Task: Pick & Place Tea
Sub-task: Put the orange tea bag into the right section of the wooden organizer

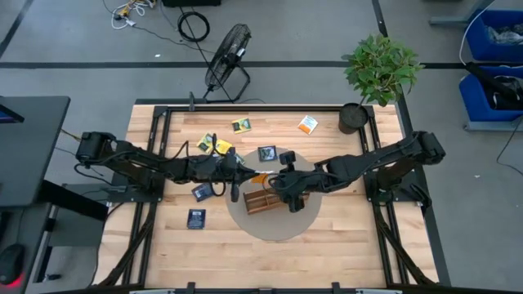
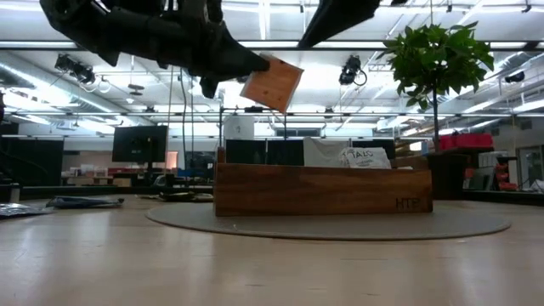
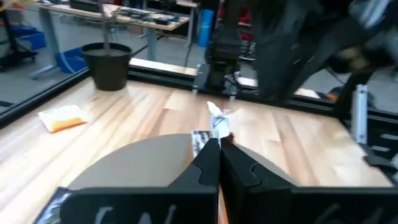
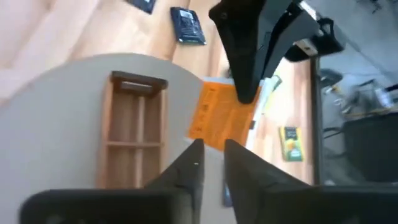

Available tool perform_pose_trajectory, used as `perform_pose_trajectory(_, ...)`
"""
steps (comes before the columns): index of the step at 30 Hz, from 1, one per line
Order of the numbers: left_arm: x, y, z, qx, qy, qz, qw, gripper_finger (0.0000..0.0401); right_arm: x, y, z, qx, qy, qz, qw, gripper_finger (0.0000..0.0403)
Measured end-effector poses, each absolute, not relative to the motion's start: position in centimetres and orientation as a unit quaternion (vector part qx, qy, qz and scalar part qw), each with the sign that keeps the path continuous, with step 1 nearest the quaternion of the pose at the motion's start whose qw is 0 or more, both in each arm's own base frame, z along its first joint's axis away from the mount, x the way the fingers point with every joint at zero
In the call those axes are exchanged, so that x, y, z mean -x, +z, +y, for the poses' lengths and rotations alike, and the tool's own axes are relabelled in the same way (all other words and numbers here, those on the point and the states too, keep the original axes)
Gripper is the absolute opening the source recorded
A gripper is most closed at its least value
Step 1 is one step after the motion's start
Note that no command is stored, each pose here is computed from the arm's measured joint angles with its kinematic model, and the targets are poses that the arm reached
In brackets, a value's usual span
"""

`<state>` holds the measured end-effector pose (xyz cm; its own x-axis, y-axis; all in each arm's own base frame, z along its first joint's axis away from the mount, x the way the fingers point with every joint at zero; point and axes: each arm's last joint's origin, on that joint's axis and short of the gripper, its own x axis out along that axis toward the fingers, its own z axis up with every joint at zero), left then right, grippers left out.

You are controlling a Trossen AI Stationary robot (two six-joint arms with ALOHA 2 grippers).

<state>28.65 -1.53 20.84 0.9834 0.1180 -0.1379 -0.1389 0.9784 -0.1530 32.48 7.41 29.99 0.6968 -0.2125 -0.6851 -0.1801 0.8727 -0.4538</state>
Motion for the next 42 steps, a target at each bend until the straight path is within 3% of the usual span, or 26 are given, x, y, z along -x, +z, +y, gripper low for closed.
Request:
perform_pose_trajectory(10, -28.5, 21.3, -3.7, -0.004, 0.045, 0.043, 0.998, 0.0001, -32.1, 31.4, 5.8, 0.145, -0.003, 0.365, 0.920, 0.0177)
perform_pose_trajectory(17, -28.4, 21.9, -4.4, -0.046, 0.060, 0.017, 0.997, 0.0001, -32.7, 31.8, 4.7, 0.108, 0.020, 0.341, 0.933, 0.0209)
perform_pose_trajectory(42, -28.3, 22.4, -4.6, -0.069, 0.071, -0.005, 0.995, 0.0001, -33.4, 32.1, 2.6, 0.042, 0.040, 0.320, 0.946, 0.0182)
